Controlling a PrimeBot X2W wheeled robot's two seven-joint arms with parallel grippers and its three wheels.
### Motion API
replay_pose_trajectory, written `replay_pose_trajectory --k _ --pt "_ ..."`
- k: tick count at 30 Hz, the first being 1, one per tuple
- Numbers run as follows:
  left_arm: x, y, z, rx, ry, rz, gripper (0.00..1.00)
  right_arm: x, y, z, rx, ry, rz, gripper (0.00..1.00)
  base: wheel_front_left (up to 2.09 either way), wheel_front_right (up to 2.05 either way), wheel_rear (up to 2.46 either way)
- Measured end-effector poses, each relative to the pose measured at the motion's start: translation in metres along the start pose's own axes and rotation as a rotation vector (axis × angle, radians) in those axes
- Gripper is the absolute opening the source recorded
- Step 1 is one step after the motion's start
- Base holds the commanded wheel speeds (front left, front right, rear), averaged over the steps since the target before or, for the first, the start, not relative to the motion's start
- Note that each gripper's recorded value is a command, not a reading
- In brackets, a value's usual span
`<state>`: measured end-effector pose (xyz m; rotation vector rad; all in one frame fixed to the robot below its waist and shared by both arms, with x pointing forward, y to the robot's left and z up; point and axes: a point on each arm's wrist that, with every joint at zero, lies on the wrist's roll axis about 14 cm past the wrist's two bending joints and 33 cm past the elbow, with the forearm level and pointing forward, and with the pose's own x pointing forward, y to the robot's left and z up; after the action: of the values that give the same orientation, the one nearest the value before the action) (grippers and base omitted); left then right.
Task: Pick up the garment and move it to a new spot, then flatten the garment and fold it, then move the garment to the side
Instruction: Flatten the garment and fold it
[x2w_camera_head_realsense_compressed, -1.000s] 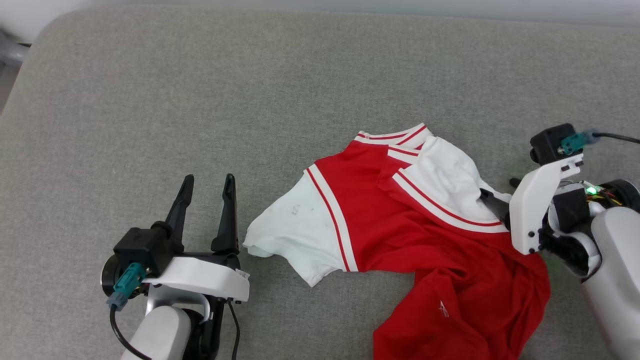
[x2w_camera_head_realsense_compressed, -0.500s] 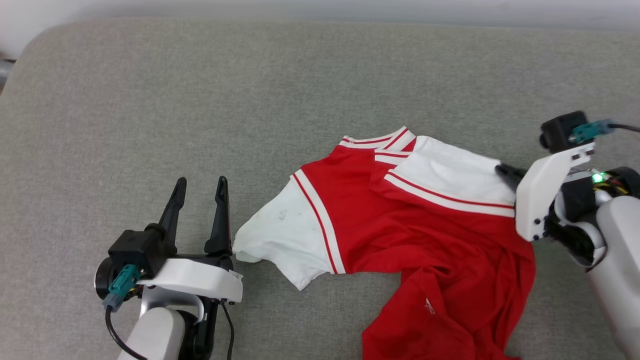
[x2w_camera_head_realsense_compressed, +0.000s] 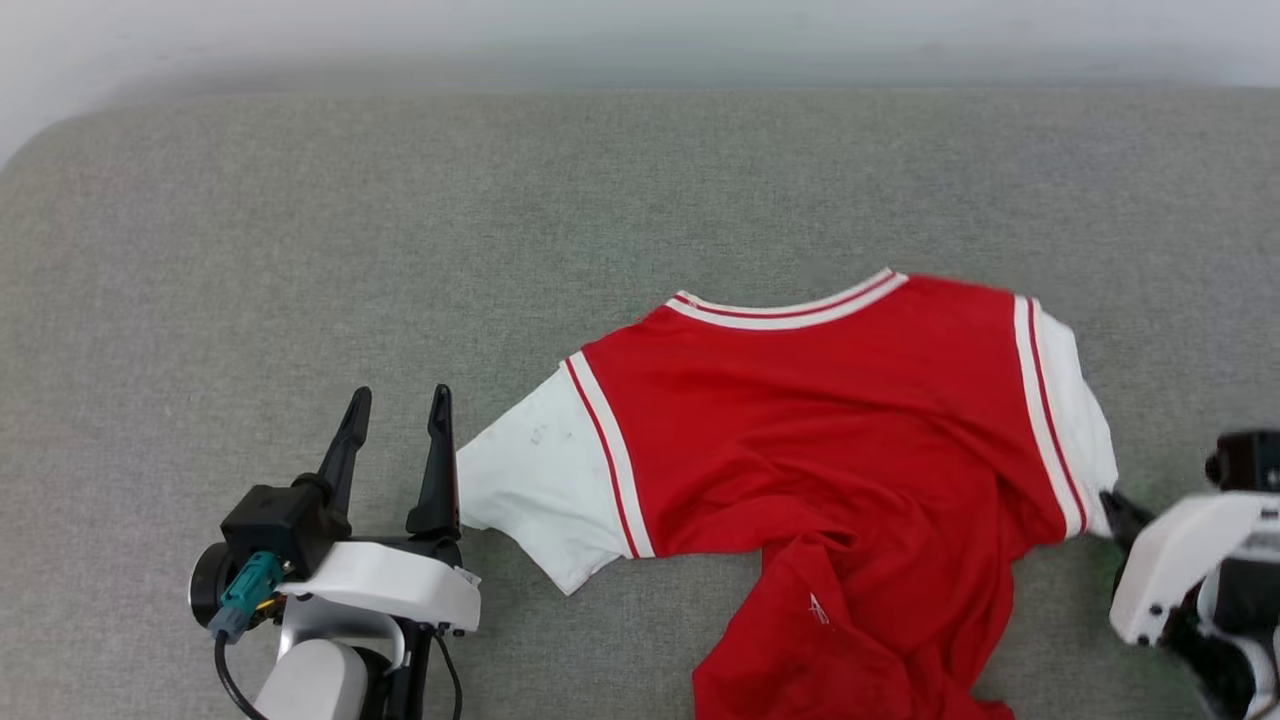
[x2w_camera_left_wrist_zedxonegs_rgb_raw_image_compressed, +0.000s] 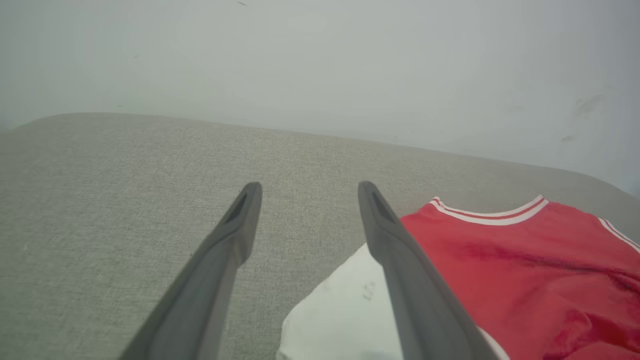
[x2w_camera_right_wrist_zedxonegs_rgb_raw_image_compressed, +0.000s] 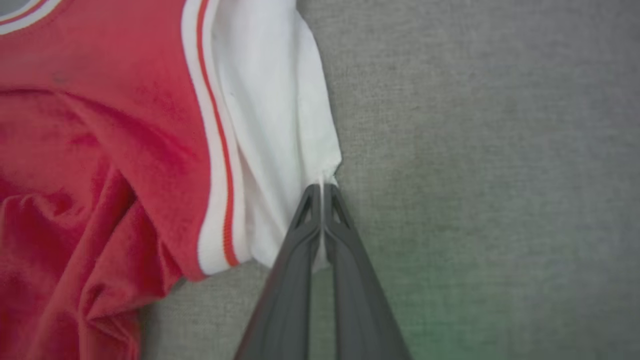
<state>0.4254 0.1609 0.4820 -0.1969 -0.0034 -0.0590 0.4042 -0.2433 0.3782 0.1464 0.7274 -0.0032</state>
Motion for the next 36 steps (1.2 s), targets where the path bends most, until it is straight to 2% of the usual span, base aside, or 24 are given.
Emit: replay_pose_trajectory --k 6,8,11,16,22,27,36 --pt "-0.003 -0.002 -0.001 0.003 0.008 -0.01 1.0 -0.016 0.012 -0.035 0.096 0.018 -0.002 0.0 0.0 0.0 0.0" --pt "-0.004 -0.002 -0.003 0.005 0.016 -0.01 1.0 -0.019 0.014 -0.026 0.109 -0.044 -0.007 1.0 0.0 0.0 0.0" --pt "-0.006 -0.002 -0.002 0.007 0.019 -0.012 1.0 -0.027 0.012 -0.008 0.12 -0.168 -0.027 1.0 0.0 0.0 0.0" --pt "-0.011 0.0 0.003 0.019 0.015 -0.01 1.0 -0.051 0.01 0.045 0.092 -0.446 -0.054 1.0 0.0 0.0 0.0" --pt "-0.019 0.002 0.011 0.026 0.005 0.001 1.0 -0.085 0.018 0.082 0.048 -0.648 -0.045 1.0 0.0 0.0 0.0" --pt "-0.018 0.002 0.018 0.038 -0.006 -0.004 1.0 -0.098 0.016 0.076 0.039 -0.643 -0.055 1.0 0.0 0.0 0.0" --pt "-0.011 0.001 0.016 0.038 -0.001 -0.006 1.0 -0.074 -0.001 0.037 0.119 -0.415 -0.083 1.0 0.0 0.0 0.0"
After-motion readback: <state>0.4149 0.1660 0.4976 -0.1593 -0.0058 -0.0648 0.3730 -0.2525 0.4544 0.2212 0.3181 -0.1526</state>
